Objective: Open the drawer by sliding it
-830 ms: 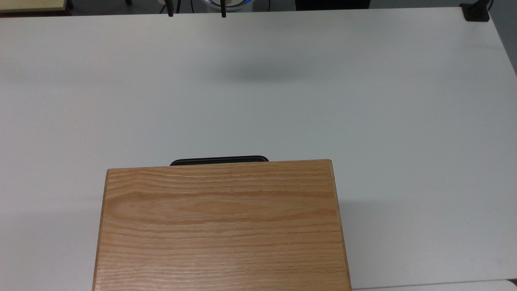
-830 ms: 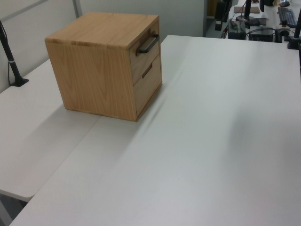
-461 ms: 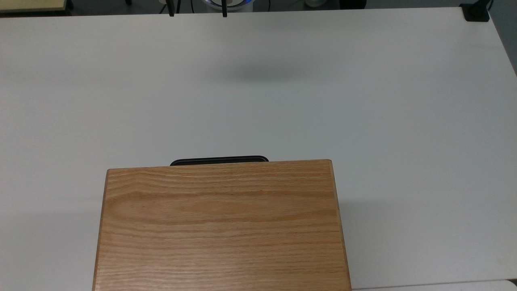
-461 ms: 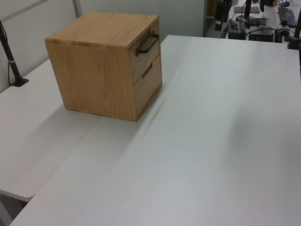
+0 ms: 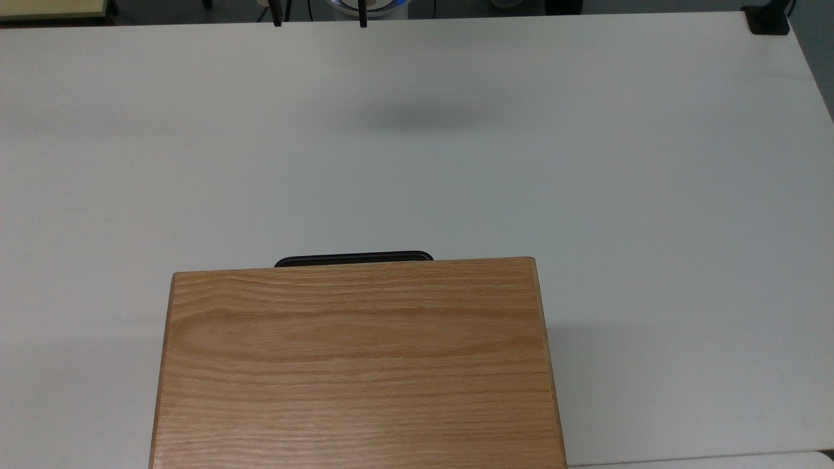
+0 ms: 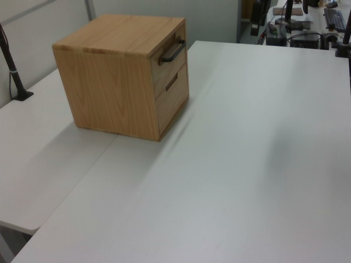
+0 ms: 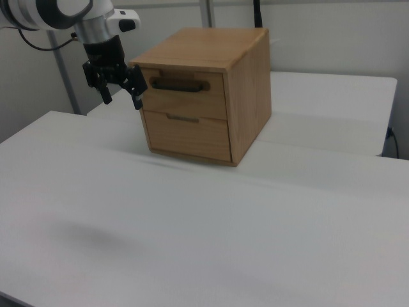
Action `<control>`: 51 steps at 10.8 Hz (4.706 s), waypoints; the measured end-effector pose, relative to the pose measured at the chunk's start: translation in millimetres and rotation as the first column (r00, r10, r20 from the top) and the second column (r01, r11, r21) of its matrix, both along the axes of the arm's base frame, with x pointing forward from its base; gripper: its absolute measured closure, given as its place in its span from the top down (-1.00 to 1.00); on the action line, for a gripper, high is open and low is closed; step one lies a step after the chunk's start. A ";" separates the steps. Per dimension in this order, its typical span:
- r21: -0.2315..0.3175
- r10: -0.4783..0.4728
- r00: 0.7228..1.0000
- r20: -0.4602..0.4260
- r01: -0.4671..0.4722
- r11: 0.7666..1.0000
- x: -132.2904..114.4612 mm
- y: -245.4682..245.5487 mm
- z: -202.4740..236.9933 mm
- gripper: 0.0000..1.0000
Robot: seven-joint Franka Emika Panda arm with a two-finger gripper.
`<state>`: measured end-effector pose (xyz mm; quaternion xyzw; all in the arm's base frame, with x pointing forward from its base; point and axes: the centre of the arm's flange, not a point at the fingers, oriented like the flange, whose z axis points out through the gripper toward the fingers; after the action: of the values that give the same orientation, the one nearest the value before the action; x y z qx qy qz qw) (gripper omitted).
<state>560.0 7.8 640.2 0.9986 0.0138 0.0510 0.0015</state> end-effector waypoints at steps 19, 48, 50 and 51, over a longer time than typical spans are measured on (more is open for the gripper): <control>0.628 -0.854 0.520 0.025 0.656 0.418 71.4 -0.9 -18.2 0.93; 0.701 -0.931 0.358 -0.067 0.681 0.211 124.6 -14.4 -113.4 -0.64; 0.621 -0.903 0.413 -0.119 0.741 0.257 93.2 -11.2 -101.9 -0.64; 0.582 -0.890 0.436 -0.132 0.761 0.286 79.1 -7.8 -97.3 -0.64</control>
<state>639.1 0.0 543.0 0.7954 -0.5232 0.1529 -0.2649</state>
